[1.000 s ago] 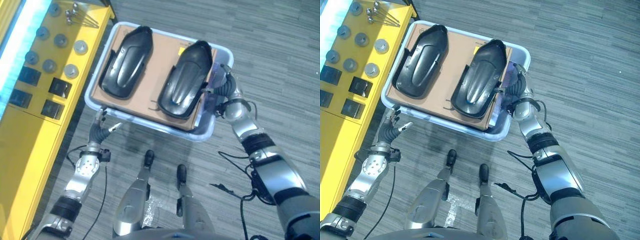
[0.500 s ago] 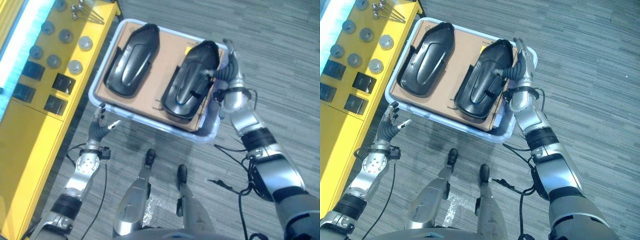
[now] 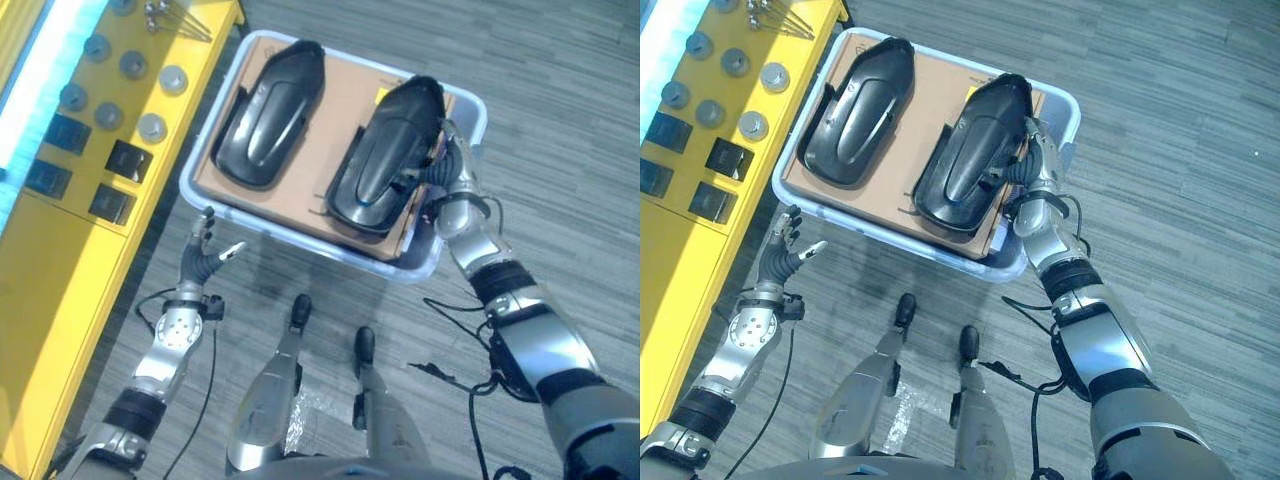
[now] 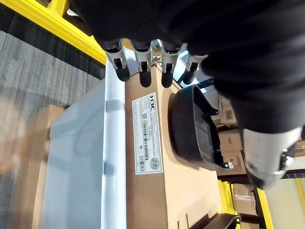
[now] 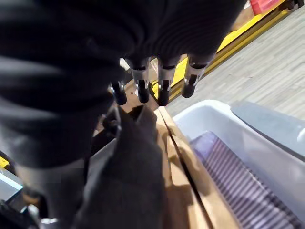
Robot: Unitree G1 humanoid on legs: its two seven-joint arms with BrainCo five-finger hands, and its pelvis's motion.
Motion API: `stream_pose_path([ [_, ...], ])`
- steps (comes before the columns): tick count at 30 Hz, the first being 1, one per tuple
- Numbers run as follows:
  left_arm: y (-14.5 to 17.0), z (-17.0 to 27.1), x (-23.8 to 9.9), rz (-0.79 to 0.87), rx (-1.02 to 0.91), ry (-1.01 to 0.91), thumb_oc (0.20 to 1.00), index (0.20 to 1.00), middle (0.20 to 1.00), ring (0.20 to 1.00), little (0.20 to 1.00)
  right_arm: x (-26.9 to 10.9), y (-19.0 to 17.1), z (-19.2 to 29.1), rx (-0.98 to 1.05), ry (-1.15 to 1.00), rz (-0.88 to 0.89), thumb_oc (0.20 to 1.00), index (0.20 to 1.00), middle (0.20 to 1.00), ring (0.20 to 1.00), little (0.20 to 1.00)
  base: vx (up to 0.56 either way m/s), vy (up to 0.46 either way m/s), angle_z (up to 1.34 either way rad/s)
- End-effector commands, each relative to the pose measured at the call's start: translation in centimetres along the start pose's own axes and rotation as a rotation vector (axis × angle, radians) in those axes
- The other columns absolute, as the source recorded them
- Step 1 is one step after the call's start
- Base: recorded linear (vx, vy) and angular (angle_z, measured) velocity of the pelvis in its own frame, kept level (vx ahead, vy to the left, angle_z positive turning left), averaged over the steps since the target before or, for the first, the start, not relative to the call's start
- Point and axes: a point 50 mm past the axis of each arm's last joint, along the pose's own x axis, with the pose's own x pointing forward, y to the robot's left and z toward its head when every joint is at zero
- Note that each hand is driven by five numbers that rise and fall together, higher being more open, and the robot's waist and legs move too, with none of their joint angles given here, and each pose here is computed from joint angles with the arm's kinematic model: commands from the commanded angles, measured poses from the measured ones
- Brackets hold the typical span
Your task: Move parts from the plastic box to the shelf.
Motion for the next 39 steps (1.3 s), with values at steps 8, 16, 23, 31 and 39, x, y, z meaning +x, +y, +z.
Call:
stream_pose_path([
  [8,-0.4,1.3,0.9,-0.010,-0.030,-0.076,1.000,1.000,1.000,1.000,1.000,-0.7,2.8,-3.5,0.012,0.222,0.178,0.200,0.200,0.200,0.200,0.200,0.00,0.000,0.00],
  [16,0.1,1.3,0.7,-0.022,-0.028,-0.066,1.000,1.000,1.000,1.000,1.000,-3.0,0.8,-9.3,0.082,0.383,0.111,0.200,0.200,0.200,0.200,0.200,-0.01,0.002,0.02],
  [23,4.5,1.5,-0.8,0.124,0.008,-0.076,1.000,1.000,1.000,1.000,1.000,-8.4,-1.5,-11.4,0.080,0.221,0.065,0.200,0.200,0.200,0.200,0.200,0.01,-0.052,-0.02],
  [31,5.9,4.0,-1.1,0.122,0.008,-0.166,1.000,1.000,1.000,1.000,1.000,-10.0,-5.2,-9.9,-0.018,0.042,-0.053,0.200,0.200,0.200,0.200,0.200,0.05,-0.012,-0.15],
  [39,2.2,4.9,-0.2,-0.082,-0.072,-0.182,1.000,1.000,1.000,1.000,1.000,-9.5,-9.3,-5.0,-0.241,-0.260,-0.211,0.200,0.200,0.200,0.200,0.200,0.02,-0.009,-0.11],
])
